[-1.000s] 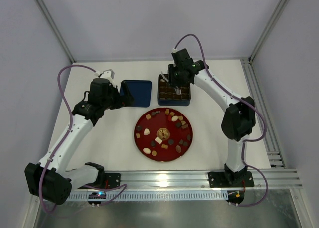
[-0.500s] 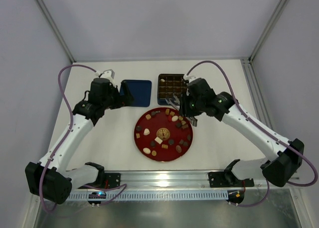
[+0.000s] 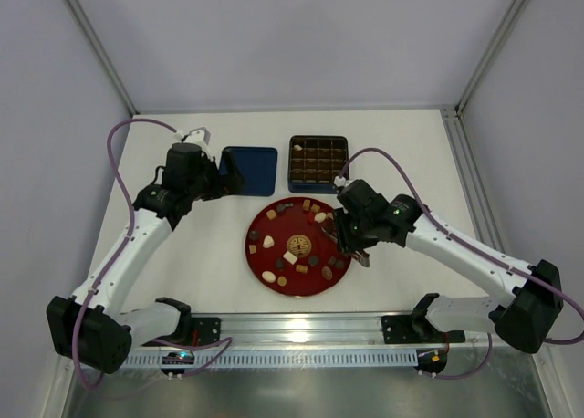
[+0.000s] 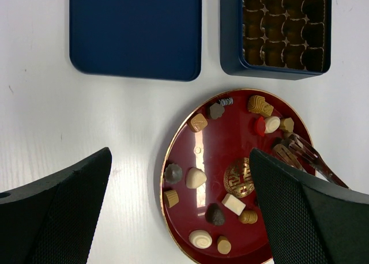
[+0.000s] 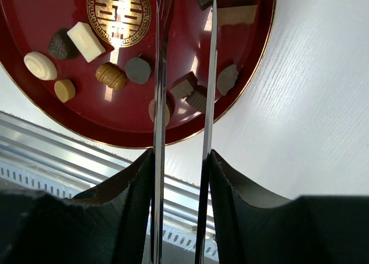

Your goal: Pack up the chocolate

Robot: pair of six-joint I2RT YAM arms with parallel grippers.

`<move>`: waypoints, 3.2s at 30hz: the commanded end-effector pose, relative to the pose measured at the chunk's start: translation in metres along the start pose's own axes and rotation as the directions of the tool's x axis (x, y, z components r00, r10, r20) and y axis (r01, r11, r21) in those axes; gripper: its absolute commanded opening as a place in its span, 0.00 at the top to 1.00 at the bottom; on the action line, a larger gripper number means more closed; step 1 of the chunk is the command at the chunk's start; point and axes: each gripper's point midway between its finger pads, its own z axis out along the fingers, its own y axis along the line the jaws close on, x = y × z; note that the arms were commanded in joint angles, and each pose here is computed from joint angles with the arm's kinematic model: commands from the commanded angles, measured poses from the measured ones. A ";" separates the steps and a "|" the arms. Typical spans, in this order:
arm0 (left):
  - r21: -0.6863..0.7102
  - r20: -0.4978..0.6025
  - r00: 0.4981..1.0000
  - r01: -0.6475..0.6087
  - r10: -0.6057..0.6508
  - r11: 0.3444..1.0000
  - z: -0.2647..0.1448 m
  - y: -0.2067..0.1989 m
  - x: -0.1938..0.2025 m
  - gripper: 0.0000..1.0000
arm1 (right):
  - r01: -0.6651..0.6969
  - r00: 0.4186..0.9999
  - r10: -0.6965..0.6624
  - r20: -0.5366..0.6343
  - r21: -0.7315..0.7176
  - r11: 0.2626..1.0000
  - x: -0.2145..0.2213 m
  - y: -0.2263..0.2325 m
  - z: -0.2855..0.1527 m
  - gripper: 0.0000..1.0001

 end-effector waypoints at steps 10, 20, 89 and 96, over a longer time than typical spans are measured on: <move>-0.004 0.027 1.000 -0.008 0.008 1.000 0.001 0.001 -0.007 0.00 | 0.028 0.999 -0.029 0.020 0.048 0.998 -0.008 -0.006 0.005 0.57; -0.005 0.024 1.000 -0.008 0.008 1.000 0.002 0.001 -0.007 0.00 | 0.048 0.999 -0.048 -0.024 0.007 0.999 -0.001 0.001 0.011 0.57; 0.002 0.036 0.999 -0.009 0.009 1.000 -0.001 -0.001 -0.010 0.00 | 0.001 0.974 0.006 0.225 -0.034 0.999 -0.154 0.003 -0.024 0.65; -0.003 0.032 0.999 -0.008 0.008 1.000 0.000 0.000 -0.010 0.00 | -0.065 0.942 0.067 0.328 -0.016 0.998 -0.230 -0.020 -0.003 0.65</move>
